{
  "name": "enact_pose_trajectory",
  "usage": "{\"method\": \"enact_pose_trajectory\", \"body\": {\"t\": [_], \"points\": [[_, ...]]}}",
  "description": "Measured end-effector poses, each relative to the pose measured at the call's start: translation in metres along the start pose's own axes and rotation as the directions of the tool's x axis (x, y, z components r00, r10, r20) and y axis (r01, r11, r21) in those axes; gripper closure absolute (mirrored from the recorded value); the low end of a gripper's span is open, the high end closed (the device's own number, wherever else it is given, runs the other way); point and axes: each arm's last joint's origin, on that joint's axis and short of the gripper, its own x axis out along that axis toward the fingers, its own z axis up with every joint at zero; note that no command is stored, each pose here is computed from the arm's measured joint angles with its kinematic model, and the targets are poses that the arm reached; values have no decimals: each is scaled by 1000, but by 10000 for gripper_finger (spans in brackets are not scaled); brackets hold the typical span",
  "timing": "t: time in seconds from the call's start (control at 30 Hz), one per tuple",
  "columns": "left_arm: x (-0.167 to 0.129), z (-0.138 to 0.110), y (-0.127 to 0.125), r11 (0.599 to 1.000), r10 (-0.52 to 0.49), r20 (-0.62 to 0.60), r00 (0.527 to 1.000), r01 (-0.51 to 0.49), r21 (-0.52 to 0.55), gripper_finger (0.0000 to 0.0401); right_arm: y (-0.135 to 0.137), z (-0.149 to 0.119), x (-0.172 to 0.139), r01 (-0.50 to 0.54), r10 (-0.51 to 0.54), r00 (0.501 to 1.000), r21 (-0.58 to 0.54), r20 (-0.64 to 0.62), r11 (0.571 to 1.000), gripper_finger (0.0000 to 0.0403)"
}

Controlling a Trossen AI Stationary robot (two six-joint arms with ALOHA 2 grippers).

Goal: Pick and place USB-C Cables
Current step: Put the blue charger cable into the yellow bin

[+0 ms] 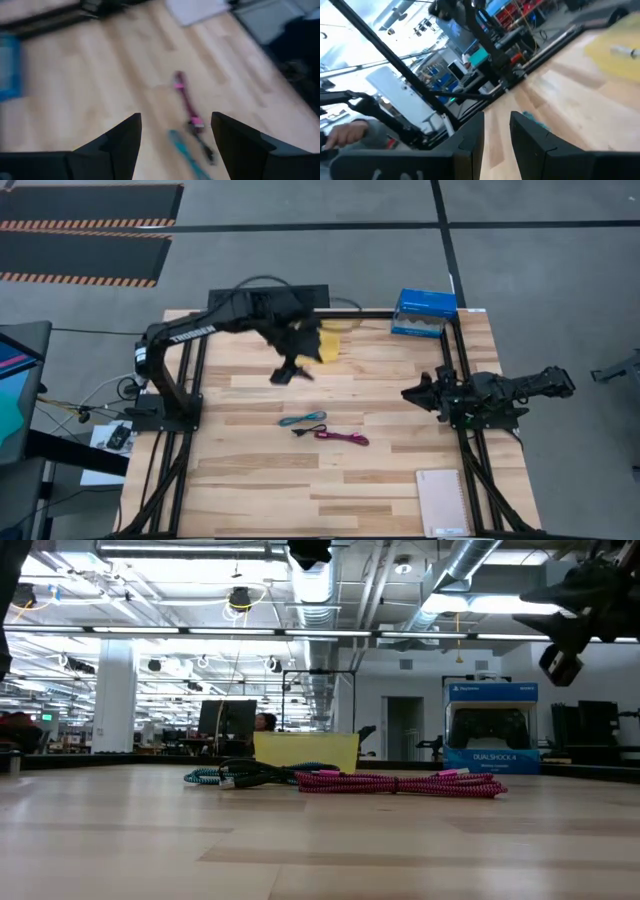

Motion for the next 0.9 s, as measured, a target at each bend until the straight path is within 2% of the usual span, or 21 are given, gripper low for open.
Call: {"method": "enact_pose_trajectory", "body": {"t": [0.1,0.2,0.27,0.37,0.5,0.63,0.7,0.77,0.9], "points": [[25,-9,-13,997,-39,-84,996,33,-68,173,-1,3,0,49,-46,997,-64,57,997,284],[47,-21,-27,995,-2,-165,986,-15,-98,173,-2,7,0,93,-81,990,-107,112,990,284],[58,-27,-35,989,51,-200,979,-76,-124,173,-2,7,0,83,-72,992,-117,101,990,284],[66,-31,-48,972,89,-230,969,-135,-193,173,-3,2,0,27,-25,1000,-130,15,991,284],[63,-28,-83,956,150,-161,976,-184,-227,173,-6,-4,0,19,-30,997,-143,-73,990,284],[57,-42,-123,918,309,-90,947,-321,-233,173,-7,-5,0,30,-44,995,-154,-85,988,284],[52,-54,-139,876,407,-27,913,-399,-273,173,-7,-5,0,30,-46,995,-172,-85,985,284],[51,-71,-152,841,477,62,877,-435,-323,173,-7,-5,0,30,-47,995,-187,-85,982,284],[59,-108,-164,822,521,212,827,-418,-387,173,-7,-5,0,31,-49,995,-203,-84,979,284]]}}
